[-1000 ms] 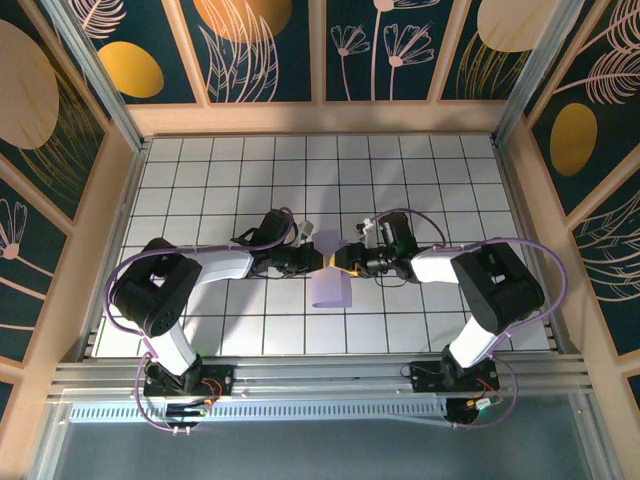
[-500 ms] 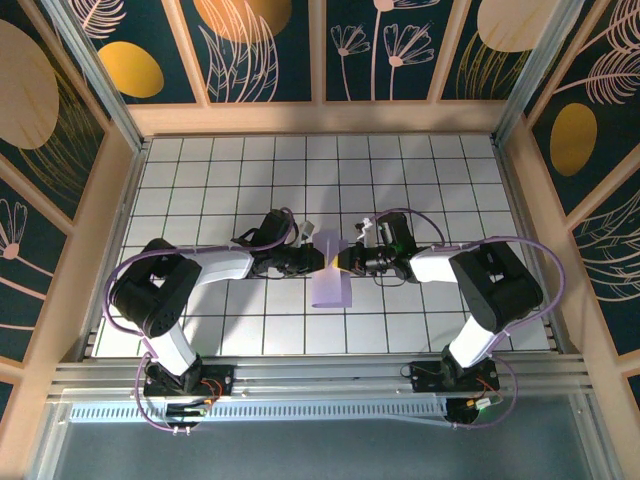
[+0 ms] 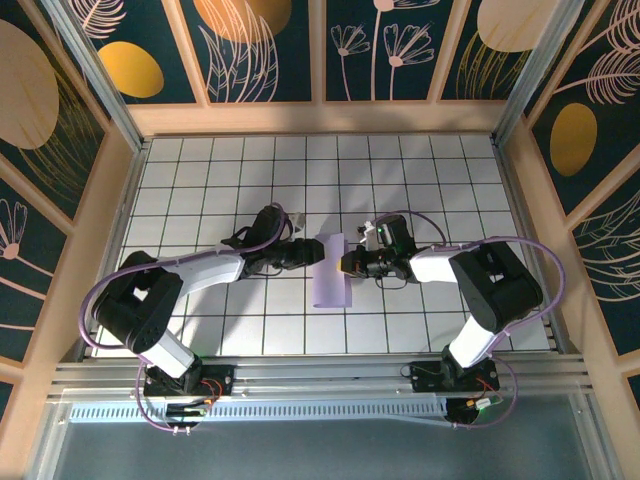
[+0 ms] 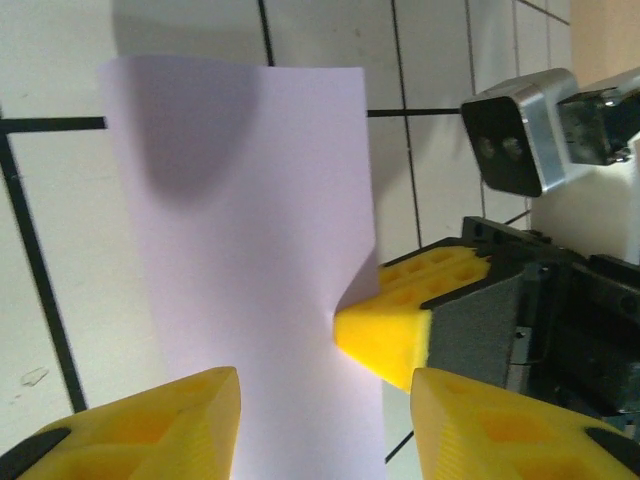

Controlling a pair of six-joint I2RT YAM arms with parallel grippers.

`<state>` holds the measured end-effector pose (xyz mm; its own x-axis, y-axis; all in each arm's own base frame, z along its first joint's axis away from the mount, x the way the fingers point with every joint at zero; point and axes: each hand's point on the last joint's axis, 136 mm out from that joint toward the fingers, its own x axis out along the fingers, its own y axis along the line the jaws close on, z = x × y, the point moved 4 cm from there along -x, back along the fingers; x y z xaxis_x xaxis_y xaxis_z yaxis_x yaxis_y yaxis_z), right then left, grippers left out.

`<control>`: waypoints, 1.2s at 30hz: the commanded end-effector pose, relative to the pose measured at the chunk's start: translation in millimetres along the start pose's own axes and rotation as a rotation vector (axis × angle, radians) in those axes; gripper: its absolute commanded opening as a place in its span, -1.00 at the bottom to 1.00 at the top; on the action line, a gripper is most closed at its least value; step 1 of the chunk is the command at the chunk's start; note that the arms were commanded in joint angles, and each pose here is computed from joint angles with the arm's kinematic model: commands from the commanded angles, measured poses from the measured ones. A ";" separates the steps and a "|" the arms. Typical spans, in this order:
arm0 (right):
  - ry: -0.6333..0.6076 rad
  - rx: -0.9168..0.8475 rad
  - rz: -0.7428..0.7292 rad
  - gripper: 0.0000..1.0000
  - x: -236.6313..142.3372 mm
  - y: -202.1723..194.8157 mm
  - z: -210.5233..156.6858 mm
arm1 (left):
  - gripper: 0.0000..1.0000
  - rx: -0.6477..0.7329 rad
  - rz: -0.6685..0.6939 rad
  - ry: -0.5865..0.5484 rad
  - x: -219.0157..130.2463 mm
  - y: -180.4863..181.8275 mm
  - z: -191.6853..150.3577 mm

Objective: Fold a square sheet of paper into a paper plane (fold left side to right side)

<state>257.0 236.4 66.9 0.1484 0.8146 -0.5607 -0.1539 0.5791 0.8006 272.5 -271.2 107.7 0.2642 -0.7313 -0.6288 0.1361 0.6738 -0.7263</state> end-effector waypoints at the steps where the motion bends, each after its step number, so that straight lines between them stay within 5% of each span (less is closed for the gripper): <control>1: -0.019 -0.029 -0.016 -1.00 -0.3 5.3 6.9 | 0.00 -0.038 0.053 0.027 7.2 14.9 -8.8; 23: -0.002 -0.019 -0.085 -0.97 1.6 -4.6 6.9 | -0.09 -0.069 0.135 0.105 35.6 40.0 -23.7; 36: -0.029 -0.030 -0.119 -0.42 -6.4 -1.4 9.8 | -0.20 -0.078 0.265 0.137 45.1 55.3 -32.1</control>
<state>262.1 230.0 61.1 0.1675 0.7551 -0.6338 -0.1310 0.6542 0.7449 267.6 -271.8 51.5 0.1801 -0.6084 -0.7730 0.0298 0.7888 -0.6139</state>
